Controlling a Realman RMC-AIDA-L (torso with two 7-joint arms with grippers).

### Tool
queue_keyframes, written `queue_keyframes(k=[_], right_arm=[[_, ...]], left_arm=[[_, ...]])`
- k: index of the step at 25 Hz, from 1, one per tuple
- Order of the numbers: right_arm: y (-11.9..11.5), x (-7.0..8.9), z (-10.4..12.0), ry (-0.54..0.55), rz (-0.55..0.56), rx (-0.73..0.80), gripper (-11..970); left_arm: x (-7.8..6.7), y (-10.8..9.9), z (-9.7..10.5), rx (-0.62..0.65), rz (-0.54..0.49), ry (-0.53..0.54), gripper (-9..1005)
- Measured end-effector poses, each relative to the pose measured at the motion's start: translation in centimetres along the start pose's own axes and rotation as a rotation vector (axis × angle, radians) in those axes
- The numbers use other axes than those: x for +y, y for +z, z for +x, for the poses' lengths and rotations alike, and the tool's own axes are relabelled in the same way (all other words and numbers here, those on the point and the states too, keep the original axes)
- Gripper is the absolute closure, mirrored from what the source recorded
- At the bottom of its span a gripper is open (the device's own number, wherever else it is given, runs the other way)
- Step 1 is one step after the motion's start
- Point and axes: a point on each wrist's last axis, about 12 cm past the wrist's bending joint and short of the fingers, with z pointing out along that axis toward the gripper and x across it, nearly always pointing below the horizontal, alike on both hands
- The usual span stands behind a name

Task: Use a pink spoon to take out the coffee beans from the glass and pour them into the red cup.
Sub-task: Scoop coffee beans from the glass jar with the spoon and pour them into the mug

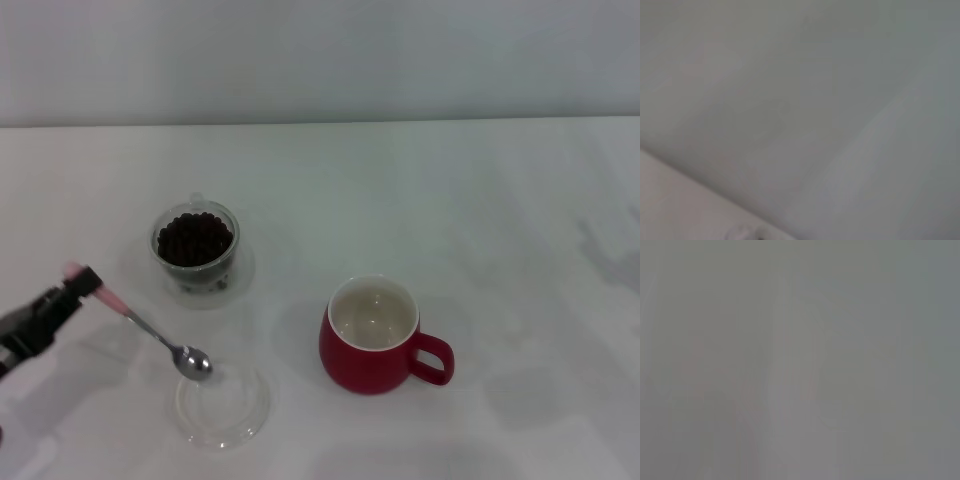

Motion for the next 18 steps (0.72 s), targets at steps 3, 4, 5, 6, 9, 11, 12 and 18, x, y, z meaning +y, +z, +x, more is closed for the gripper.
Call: queue_keyframes(k=[3,4,5,6,9,11,12,18], right_arm=[[0.0,0.3,-0.2,0.003,-0.024,-0.018,152],[0.0,0.5,-0.2,0.005,-0.033,-0.022,152],[0.0,0.6,-0.3,0.011,-0.044,-0.026,152],[0.0,0.7,-0.3,0.015,-0.050,-0.026,152],[0.1,1.0,-0.3,0.032,-0.070,-0.029,152],[0.2,1.2,-0.4,0.036,-0.084,-0.035,152],[0.2,1.3,-0.4,0.037,-0.092,-0.039,152],[0.4,1.8,-0.7,0.048,-0.134,-0.060,152]], left_arm=[[0.3,0.0,-2.6,0.000,0.013,0.032,861],[0.3,0.1,-3.1,0.000,0.017,0.040,862],[0.3,0.2,-3.8,0.002,0.023,0.050,862],[0.2,0.4,-4.9,0.006,0.031,0.065,862],[0.4,1.0,-7.6,0.022,0.030,0.069,862],[0.6,1.6,-9.3,0.027,0.028,0.065,862],[0.6,2.1,-10.5,0.036,0.029,0.066,862],[0.8,5.6,-14.1,0.149,0.011,0.095,863]])
